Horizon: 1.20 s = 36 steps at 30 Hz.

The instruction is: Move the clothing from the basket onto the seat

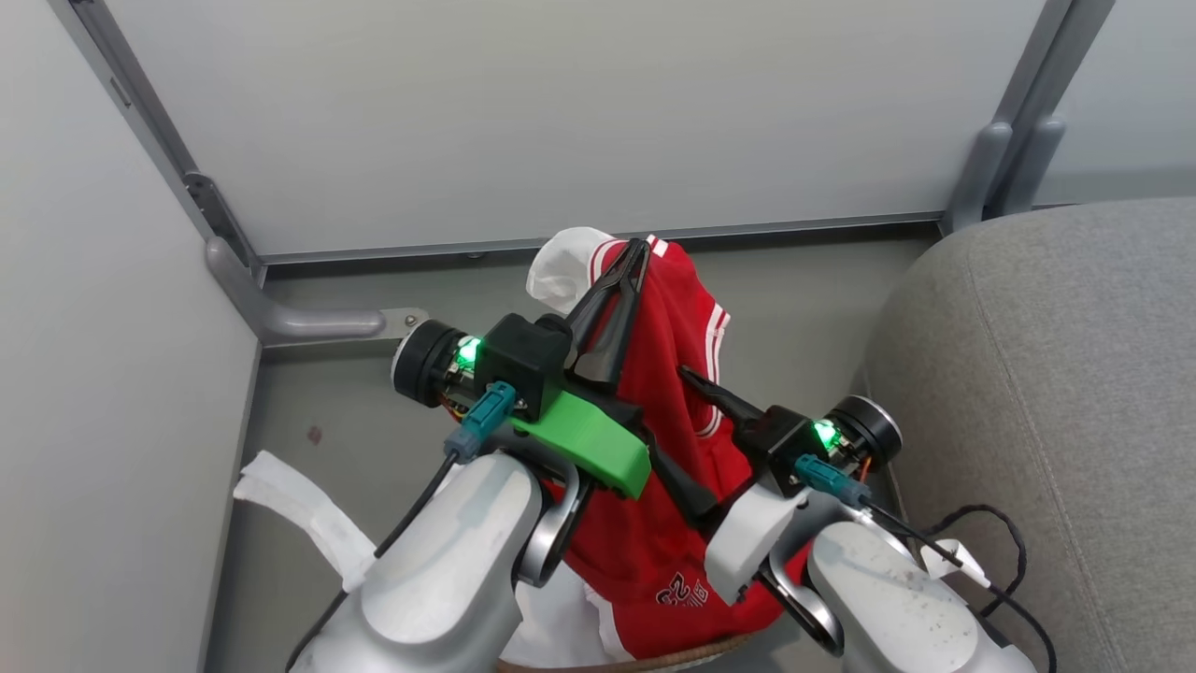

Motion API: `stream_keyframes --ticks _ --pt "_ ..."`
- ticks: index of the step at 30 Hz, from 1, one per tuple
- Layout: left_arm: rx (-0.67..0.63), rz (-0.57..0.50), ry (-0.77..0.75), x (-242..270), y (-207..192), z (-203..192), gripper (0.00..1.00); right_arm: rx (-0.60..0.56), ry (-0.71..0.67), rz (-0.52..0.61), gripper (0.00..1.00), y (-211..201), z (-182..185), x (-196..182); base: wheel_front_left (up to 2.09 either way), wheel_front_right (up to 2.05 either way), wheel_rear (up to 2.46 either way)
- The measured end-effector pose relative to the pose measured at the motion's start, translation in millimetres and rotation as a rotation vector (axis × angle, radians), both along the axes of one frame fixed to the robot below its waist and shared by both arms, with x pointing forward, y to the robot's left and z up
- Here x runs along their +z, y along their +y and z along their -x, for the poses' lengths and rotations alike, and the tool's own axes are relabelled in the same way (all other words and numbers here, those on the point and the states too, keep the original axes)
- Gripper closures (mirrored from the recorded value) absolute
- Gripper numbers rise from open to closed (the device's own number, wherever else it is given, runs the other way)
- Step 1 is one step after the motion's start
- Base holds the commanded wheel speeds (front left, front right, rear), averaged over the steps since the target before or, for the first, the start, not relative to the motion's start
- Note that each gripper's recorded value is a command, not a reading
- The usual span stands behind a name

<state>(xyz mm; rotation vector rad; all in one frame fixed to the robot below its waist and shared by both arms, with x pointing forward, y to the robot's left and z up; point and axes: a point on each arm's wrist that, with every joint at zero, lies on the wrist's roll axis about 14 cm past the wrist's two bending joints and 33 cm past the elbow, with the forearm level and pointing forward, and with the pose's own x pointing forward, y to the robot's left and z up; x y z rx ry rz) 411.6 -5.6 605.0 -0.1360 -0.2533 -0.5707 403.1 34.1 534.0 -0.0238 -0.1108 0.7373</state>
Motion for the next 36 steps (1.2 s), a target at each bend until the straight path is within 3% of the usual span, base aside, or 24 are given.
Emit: stream_keyframes --ticks 7,8,9,10,14,28,29,30,31,36 --pt "-0.001 0.000 0.004 0 1 0 1.00 0.032 0.091 0.064 0.00 9 1 -36 0.00 0.00 0.00" --pt "-0.002 -0.002 0.005 -1 1 0 1.00 0.037 0.112 0.072 0.04 10 2 -43 0.00 0.00 0.00" --pt "0.001 0.000 0.007 -1 2 0 1.00 0.042 0.135 0.078 0.91 11 4 -50 0.00 0.00 0.00" --pt "0.002 0.002 0.009 -1 2 -1 1.00 0.048 0.162 0.085 1.00 12 6 -58 0.00 0.00 0.00" --pt "0.017 0.002 0.015 -3 6 -3 1.00 0.035 0.212 0.053 1.00 11 3 -64 0.00 0.00 0.00" --pt "0.034 -0.003 0.036 -10 9 -12 1.00 -0.040 0.156 -0.045 1.00 -7 -10 -37 0.00 0.00 0.00" --pt "0.040 -0.009 0.040 -13 9 -14 0.91 -0.046 0.146 -0.058 1.00 -9 -12 -32 0.00 0.00 0.00" --pt "0.047 -0.015 0.043 -15 10 -15 0.36 -0.053 0.137 -0.069 1.00 -11 -13 -29 0.00 0.00 0.00" --pt "0.051 -0.021 0.048 -18 10 -17 0.00 -0.065 0.129 -0.085 1.00 -14 -14 -25 0.00 0.00 0.00" --pt "0.065 -0.046 0.089 -37 11 -21 0.00 -0.125 0.083 -0.150 1.00 -34 -15 -6 0.00 0.00 0.00"
